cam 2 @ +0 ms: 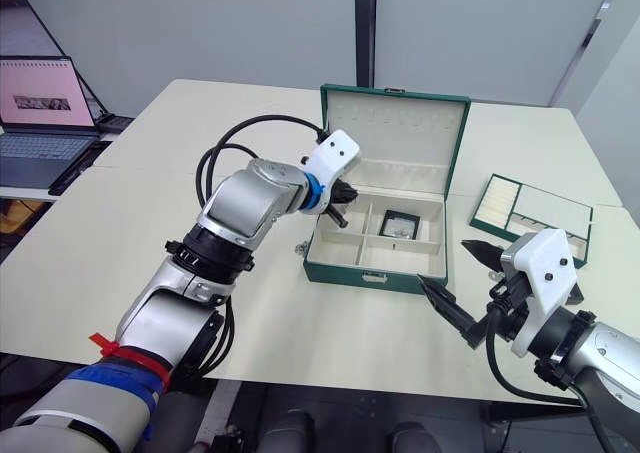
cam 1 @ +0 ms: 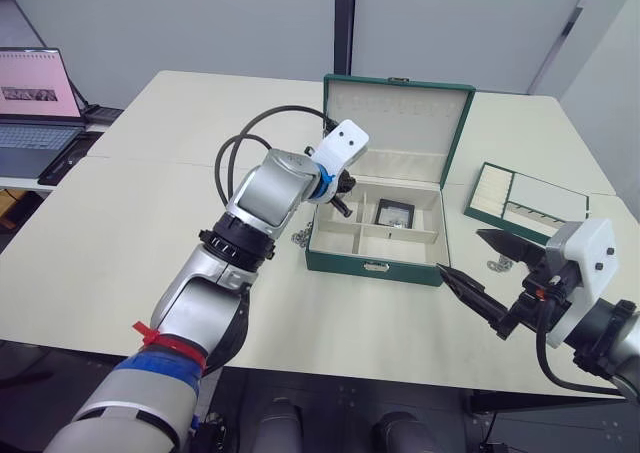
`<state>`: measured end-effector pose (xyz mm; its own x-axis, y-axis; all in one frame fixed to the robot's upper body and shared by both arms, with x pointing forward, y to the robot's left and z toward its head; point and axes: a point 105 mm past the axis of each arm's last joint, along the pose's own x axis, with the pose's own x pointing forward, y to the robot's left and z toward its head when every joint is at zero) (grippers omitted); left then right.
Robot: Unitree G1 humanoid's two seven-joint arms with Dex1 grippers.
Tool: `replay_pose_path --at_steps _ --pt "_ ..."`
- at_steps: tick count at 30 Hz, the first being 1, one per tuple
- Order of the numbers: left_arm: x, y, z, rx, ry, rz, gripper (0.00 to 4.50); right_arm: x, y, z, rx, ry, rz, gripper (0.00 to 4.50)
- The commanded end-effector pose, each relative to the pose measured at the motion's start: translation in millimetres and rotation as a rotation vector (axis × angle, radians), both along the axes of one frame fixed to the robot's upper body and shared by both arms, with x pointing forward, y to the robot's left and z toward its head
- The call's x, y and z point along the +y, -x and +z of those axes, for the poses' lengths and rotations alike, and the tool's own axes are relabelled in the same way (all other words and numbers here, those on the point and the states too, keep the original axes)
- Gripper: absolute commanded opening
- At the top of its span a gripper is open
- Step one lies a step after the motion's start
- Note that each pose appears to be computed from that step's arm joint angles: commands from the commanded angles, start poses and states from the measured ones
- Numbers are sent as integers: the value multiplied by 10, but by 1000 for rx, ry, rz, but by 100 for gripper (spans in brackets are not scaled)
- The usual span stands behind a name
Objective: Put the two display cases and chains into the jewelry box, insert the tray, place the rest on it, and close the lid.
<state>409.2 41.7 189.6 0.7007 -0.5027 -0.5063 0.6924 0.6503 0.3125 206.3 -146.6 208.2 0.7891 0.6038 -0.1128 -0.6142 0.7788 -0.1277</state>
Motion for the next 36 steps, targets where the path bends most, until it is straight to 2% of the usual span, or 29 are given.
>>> replay_pose_path --at_steps 1,12,16,19,24,27,29,34,36 --pt "-39 15 34 -17 -9 -25 58 51 44 100 -50 3 26 450" --pt "-62 33 95 -23 18 -41 357 58 32 82 -46 4 30 450" --pt "-136 90 176 -29 75 -91 357 63 24 76 -46 3 31 450" --pt "-241 238 300 -39 149 -215 357 65 18 73 -45 2 32 450" --pt "-169 527 350 16 228 -374 357 69 15 53 -39 2 32 450" --pt "42 787 317 95 242 -458 357 85 46 -7 -16 2 35 450" --pt "326 871 263 106 215 -443 357 104 84 -64 9 -4 41 450" --pt "802 1141 204 155 249 -443 357 128 167 -235 85 -21 57 450" --pt "1005 1302 79 206 223 -435 393 132 221 -360 128 -19 60 450"
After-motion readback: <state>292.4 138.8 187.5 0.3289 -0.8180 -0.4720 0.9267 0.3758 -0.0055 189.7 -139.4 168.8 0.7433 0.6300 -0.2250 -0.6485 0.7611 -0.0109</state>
